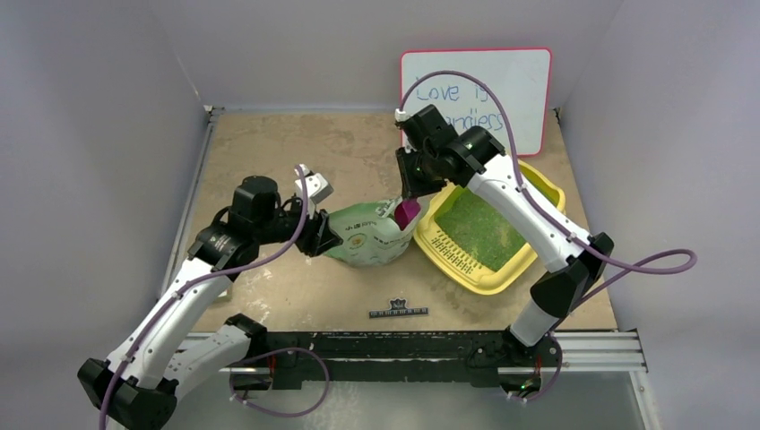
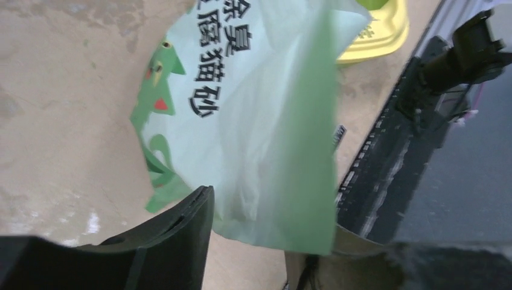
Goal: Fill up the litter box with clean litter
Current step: 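Scoop the cat litter from the cat litter bag.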
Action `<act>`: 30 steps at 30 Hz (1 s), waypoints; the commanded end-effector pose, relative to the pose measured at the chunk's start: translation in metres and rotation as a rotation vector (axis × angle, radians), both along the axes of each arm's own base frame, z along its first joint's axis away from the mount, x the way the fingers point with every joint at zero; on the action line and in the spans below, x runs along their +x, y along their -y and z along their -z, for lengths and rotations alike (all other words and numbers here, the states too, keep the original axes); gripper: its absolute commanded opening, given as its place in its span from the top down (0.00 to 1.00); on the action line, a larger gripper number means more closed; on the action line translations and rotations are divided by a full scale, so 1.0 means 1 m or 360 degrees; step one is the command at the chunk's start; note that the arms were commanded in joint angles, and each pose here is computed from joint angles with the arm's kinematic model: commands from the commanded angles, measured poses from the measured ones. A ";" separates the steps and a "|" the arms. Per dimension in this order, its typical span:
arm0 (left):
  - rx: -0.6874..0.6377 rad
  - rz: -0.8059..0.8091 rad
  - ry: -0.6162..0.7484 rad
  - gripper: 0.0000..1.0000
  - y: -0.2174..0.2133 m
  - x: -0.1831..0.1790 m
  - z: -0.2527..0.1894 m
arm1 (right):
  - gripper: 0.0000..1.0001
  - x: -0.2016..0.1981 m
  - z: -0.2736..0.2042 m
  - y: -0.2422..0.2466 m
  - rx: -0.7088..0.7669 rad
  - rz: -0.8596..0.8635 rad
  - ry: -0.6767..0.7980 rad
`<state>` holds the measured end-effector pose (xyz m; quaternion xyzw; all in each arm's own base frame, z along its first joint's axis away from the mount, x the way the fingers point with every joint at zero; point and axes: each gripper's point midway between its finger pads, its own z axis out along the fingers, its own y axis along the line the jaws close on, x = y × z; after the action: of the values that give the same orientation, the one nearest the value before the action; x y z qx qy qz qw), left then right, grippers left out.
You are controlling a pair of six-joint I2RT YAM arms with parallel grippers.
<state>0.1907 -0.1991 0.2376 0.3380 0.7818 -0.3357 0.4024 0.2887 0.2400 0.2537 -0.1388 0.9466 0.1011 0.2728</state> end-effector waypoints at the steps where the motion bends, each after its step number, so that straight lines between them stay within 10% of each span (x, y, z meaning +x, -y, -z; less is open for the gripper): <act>1: -0.0102 -0.0062 0.0195 0.69 0.010 0.029 -0.024 | 1.00 0.018 0.007 0.013 -0.0166 -0.0057 0.0079; 5: -0.0093 -0.0065 0.0196 1.00 0.011 0.032 -0.022 | 1.00 0.001 0.032 0.002 -0.0258 -0.0191 -0.0036; 16: 0.0026 -0.0090 0.0240 1.00 -0.001 0.032 -0.001 | 1.00 -0.011 0.083 -0.030 -0.0224 -0.0253 -0.0176; 30: -0.0067 -0.0159 0.0194 1.00 0.005 0.039 0.003 | 1.00 -0.025 0.069 -0.059 0.0658 -0.0303 -0.0292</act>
<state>0.2230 -0.2005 0.2273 0.3225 0.7730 -0.3044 0.4537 0.2823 0.2698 0.2007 -0.1789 0.9234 0.2083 0.2684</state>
